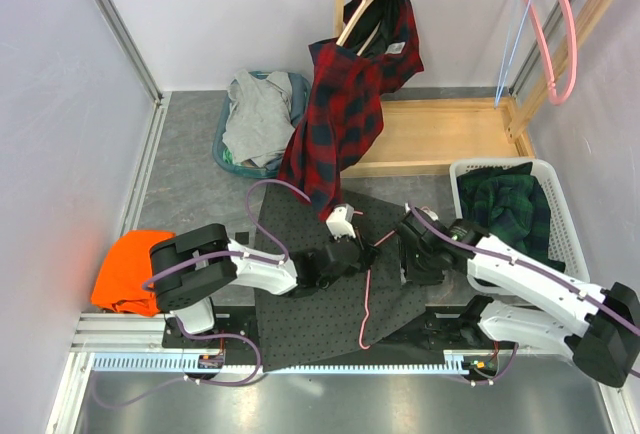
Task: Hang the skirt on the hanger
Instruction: Hang the skirt on the hanger.
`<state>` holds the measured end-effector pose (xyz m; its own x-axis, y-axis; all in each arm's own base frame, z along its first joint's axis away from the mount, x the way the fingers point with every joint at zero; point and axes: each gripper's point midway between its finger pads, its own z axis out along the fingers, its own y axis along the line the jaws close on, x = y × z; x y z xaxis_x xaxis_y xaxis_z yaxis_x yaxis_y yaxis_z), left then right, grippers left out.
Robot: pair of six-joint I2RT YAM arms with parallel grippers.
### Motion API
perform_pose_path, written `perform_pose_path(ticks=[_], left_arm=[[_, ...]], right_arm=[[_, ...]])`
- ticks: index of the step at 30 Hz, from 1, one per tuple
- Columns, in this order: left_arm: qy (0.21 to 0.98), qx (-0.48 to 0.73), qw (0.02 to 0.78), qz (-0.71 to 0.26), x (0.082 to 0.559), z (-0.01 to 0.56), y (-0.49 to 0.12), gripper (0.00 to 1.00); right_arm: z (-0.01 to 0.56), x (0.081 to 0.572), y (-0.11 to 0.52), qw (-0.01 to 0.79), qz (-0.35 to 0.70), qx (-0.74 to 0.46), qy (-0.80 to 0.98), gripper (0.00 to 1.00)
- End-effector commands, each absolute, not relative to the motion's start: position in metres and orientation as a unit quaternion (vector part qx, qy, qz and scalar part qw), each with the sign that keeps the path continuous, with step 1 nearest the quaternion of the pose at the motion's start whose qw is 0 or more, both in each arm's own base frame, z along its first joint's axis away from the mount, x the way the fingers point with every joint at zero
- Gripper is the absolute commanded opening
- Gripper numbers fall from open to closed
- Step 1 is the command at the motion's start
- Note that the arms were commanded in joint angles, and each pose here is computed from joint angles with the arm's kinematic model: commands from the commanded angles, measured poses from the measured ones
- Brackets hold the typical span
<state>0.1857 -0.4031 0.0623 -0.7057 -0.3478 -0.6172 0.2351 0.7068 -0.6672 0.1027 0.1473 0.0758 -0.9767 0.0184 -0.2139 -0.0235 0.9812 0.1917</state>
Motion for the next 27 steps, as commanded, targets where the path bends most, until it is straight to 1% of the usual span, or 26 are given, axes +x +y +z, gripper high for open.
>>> perform_pose_path(ticks=[1, 2, 5, 6, 8, 15, 16, 17, 19, 24, 27], left_arm=[[0.855, 0.006, 0.436, -0.279, 0.203, 0.044, -0.373, 0.02], [0.856, 0.009, 0.436, -0.278, 0.202, 0.043, -0.373, 0.02], [0.857, 0.011, 0.434, -0.279, 0.201, 0.043, -0.373, 0.02], [0.857, 0.011, 0.433, -0.280, 0.201, 0.044, -0.373, 0.02], [0.856, 0.011, 0.434, -0.281, 0.202, 0.046, -0.375, 0.02], [0.860, -0.001, 0.435, -0.266, 0.205, 0.047, -0.373, 0.02], [0.860, -0.003, 0.435, -0.268, 0.206, 0.048, -0.375, 0.02], [0.862, -0.003, 0.434, -0.264, 0.205, 0.046, -0.374, 0.02], [0.861, -0.005, 0.434, -0.265, 0.207, 0.047, -0.376, 0.02], [0.868, -0.003, 0.423, -0.261, 0.204, 0.039, -0.378, 0.02], [0.871, -0.005, 0.415, -0.264, 0.202, 0.035, -0.380, 0.02]], right_arm=[[0.101, 0.145, 0.137, 0.200, 0.039, 0.017, 0.979, 0.56], [0.106, 0.154, 0.136, 0.220, 0.030, 0.028, 0.975, 0.64], [0.122, 0.186, 0.134, 0.287, 0.010, 0.064, 0.956, 0.67], [0.123, 0.192, 0.136, 0.295, 0.009, 0.070, 0.953, 0.66], [0.119, 0.205, 0.138, 0.310, 0.013, 0.081, 0.947, 0.64], [0.080, 0.224, 0.126, 0.304, -0.017, 0.093, 0.948, 0.51], [0.080, 0.230, 0.128, 0.314, -0.007, 0.092, 0.945, 0.44], [0.077, 0.235, 0.124, 0.316, -0.004, 0.101, 0.943, 0.42], [0.069, 0.239, 0.126, 0.315, 0.012, 0.101, 0.944, 0.41], [0.050, 0.247, 0.126, 0.311, 0.013, 0.097, 0.946, 0.40], [0.041, 0.255, 0.137, 0.311, 0.032, 0.082, 0.946, 0.43]])
